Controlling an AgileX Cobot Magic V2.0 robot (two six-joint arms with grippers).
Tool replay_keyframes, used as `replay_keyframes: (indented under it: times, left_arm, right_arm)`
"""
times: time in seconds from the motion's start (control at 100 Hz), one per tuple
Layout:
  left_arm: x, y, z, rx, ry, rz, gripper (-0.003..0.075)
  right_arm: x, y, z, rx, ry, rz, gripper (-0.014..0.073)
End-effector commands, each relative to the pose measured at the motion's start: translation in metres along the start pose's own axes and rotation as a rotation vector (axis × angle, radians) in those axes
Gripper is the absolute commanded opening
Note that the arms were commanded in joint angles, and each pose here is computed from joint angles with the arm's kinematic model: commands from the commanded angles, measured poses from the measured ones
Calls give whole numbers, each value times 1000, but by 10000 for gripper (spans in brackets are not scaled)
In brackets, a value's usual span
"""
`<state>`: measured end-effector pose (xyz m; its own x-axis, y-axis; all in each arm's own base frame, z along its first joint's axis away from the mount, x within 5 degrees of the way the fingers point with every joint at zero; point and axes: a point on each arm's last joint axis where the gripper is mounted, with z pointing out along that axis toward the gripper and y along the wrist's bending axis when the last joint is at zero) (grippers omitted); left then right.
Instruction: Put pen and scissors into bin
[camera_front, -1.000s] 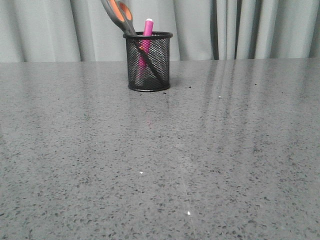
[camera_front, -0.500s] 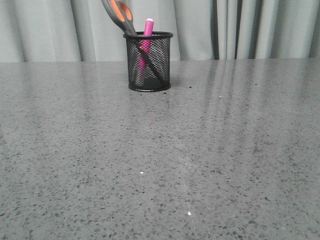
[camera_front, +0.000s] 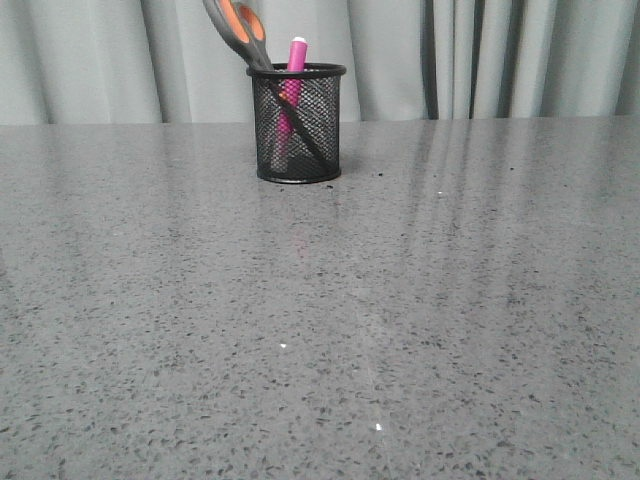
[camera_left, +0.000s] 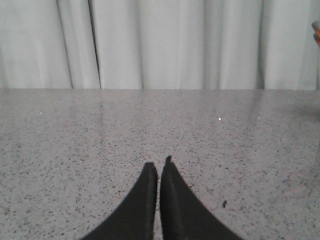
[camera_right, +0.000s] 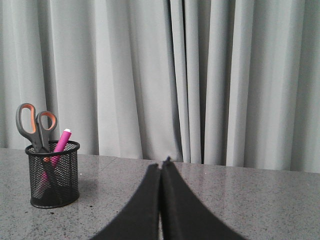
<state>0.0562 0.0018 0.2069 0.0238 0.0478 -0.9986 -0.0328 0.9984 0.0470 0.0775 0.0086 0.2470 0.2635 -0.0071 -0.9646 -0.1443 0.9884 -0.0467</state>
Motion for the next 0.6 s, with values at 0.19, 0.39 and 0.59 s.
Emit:
replay_keyframes:
  times: [0.19, 0.39, 0.59]
  left_arm:
    - [6, 0, -1, -4, -74, -38, -19]
    - [7, 0, -1, -5, -62, -62, -19]
    - [7, 0, -1, -5, -62, -62, -19]
  right_arm:
    - [-13, -4, 2, 47, -71, -30, -75]
    - [-13, -4, 2, 47, -71, -30, -75]
    - [-13, -4, 2, 47, -71, -30, -75]
